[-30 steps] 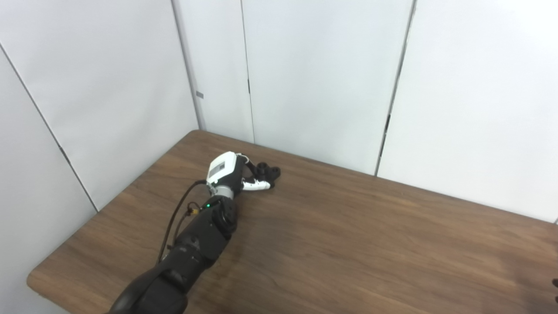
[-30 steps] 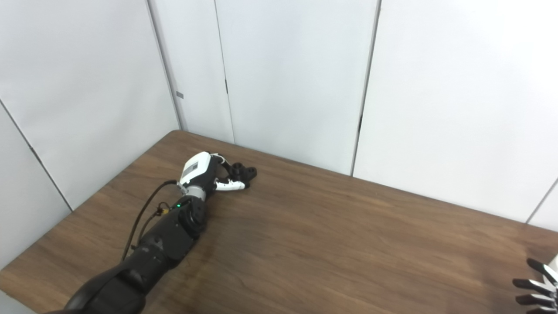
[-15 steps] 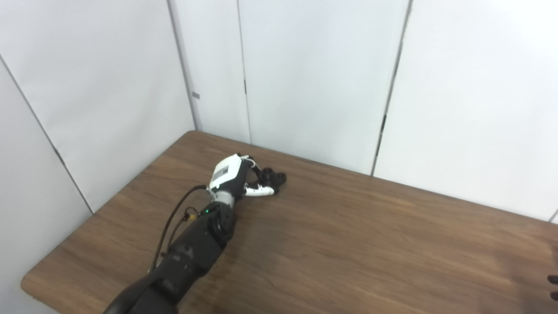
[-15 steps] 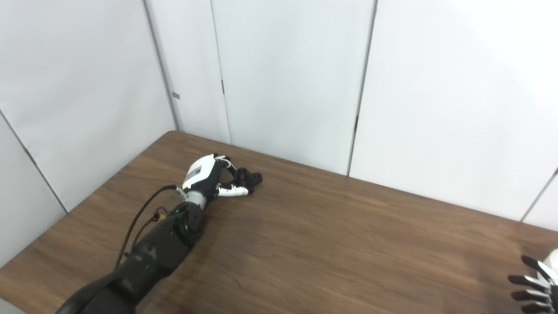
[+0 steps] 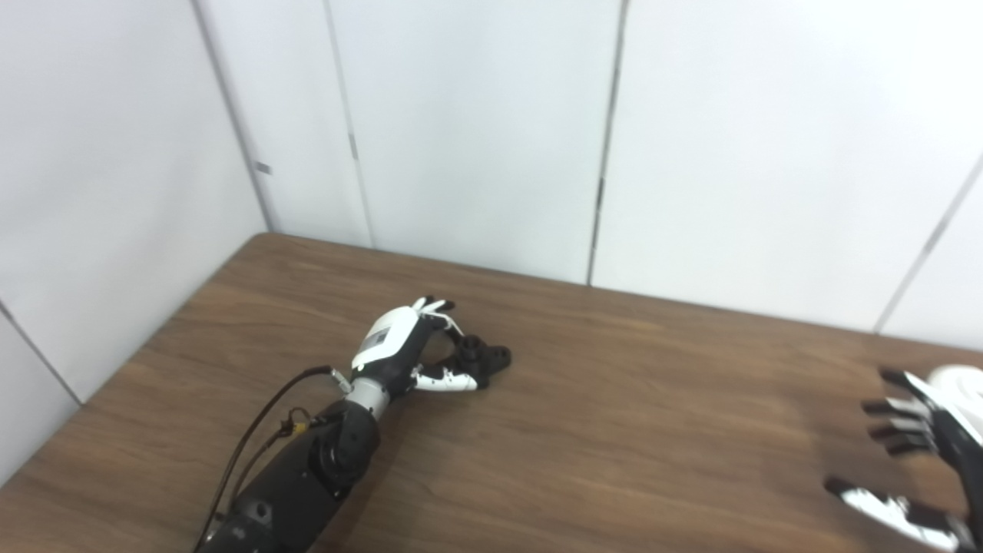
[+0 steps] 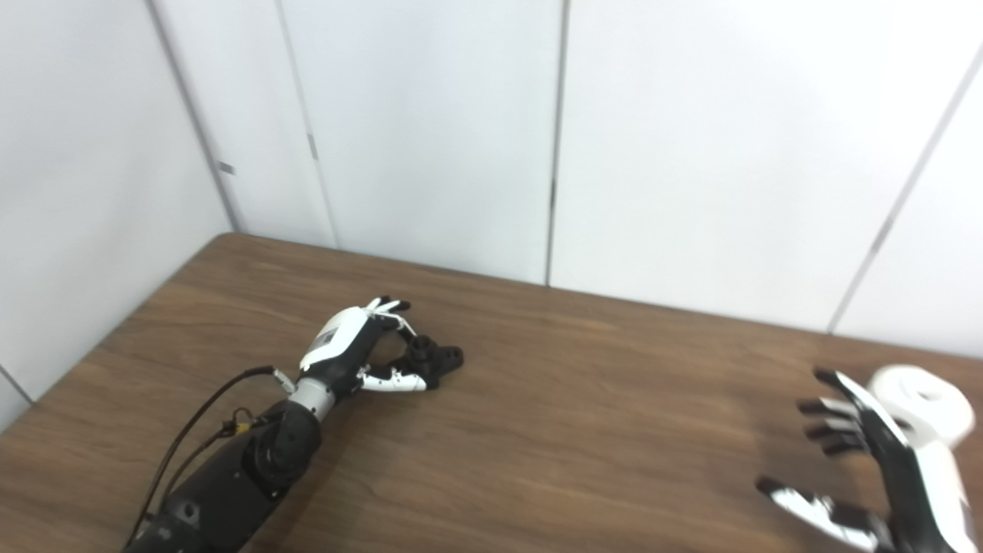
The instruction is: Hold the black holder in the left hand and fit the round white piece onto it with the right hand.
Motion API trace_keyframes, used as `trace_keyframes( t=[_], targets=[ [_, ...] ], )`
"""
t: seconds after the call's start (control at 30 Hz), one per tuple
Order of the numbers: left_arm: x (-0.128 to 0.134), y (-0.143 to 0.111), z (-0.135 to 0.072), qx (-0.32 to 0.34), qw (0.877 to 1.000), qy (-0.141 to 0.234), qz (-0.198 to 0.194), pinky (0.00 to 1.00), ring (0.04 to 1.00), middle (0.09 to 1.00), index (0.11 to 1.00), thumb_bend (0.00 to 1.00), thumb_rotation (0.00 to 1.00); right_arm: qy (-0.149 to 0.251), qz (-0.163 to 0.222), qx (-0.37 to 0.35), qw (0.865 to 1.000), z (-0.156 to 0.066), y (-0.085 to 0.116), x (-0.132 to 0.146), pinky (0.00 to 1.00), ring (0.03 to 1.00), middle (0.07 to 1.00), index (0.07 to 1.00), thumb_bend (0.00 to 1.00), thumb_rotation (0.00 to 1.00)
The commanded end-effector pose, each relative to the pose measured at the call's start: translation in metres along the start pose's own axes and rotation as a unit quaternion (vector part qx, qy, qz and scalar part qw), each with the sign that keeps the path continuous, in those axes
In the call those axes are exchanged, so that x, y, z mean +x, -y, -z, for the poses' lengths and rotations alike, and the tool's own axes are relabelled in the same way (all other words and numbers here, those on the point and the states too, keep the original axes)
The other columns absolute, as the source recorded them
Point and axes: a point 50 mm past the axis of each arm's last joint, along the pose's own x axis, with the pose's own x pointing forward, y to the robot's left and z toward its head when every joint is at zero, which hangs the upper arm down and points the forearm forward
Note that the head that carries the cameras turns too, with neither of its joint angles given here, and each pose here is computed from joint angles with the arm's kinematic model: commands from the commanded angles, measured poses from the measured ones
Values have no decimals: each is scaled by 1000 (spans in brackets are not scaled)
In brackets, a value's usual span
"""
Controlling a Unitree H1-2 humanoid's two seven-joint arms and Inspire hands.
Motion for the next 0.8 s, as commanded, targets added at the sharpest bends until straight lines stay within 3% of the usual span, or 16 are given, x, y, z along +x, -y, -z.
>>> trace_keyframes(
  t=[0.0,0.13,0.37,0.77],
  targets=[
    [-7,34,-31,1,995,49,82,1000,1000,937,481,524,70,29,20,-10,999,-15,10,13,509,602,692,829,600,73],
    [-15,55,-64,-6,986,106,127,1000,1000,946,482,524,70,26,24,0,999,-17,8,16,505,589,689,825,610,110],
    [-23,102,-96,13,967,176,185,964,1000,940,484,523,72,33,28,7,999,-21,5,20,501,590,686,827,610,172],
    [-23,136,-103,24,953,195,230,949,1000,944,485,523,73,35,34,0,999,-29,8,19,491,583,685,829,600,191]
  ],
)
